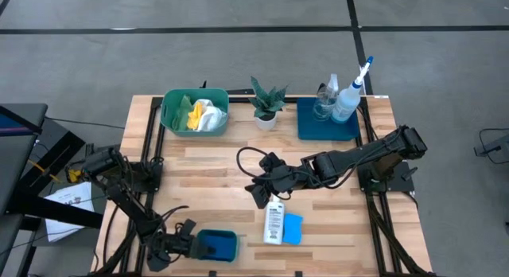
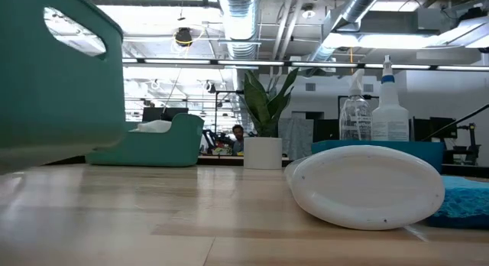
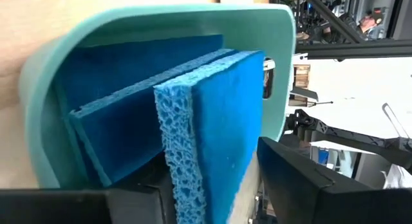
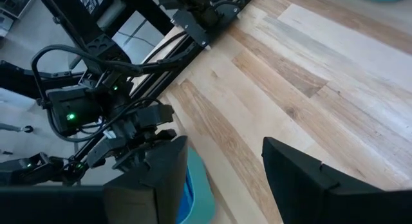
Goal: Pick & Place Kitchen Items
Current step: Put the blue sponge into the bottom green bin
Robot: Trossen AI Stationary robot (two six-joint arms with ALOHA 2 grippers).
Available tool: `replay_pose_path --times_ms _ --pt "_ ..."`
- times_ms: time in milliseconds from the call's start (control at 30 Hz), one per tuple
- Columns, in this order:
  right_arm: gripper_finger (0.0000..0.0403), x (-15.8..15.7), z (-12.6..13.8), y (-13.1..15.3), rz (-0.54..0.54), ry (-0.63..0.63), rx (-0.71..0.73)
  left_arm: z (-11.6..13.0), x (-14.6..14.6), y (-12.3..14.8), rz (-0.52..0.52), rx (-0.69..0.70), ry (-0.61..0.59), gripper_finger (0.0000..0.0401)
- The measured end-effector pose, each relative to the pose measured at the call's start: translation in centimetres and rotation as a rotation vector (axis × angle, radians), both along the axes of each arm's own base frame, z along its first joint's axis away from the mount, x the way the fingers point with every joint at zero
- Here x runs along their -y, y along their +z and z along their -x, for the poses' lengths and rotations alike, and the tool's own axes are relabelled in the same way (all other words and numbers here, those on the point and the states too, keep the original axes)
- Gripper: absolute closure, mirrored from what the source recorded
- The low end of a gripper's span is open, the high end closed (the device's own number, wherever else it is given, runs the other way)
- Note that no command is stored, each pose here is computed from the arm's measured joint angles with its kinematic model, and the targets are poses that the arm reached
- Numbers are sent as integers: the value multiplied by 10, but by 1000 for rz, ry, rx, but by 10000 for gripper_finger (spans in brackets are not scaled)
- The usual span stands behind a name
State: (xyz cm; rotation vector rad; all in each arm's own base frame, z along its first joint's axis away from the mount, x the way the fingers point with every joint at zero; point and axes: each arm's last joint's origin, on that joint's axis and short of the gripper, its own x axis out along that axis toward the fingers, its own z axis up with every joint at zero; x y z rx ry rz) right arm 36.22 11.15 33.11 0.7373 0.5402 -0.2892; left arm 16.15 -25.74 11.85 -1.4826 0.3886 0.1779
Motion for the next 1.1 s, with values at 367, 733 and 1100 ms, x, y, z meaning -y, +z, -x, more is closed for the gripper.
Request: replay_pose_path --times_ms 367,733,1100 --pt "210 -1 0 0 -7 11 -2 2 0 7 -26 17 -22 213" --pt "210 -2 0 1 -1 20 8 7 -7 36 -53 22 -78 202" --pt "210 -4 0 1 16 39 14 25 -19 79 -76 66 -184 201"
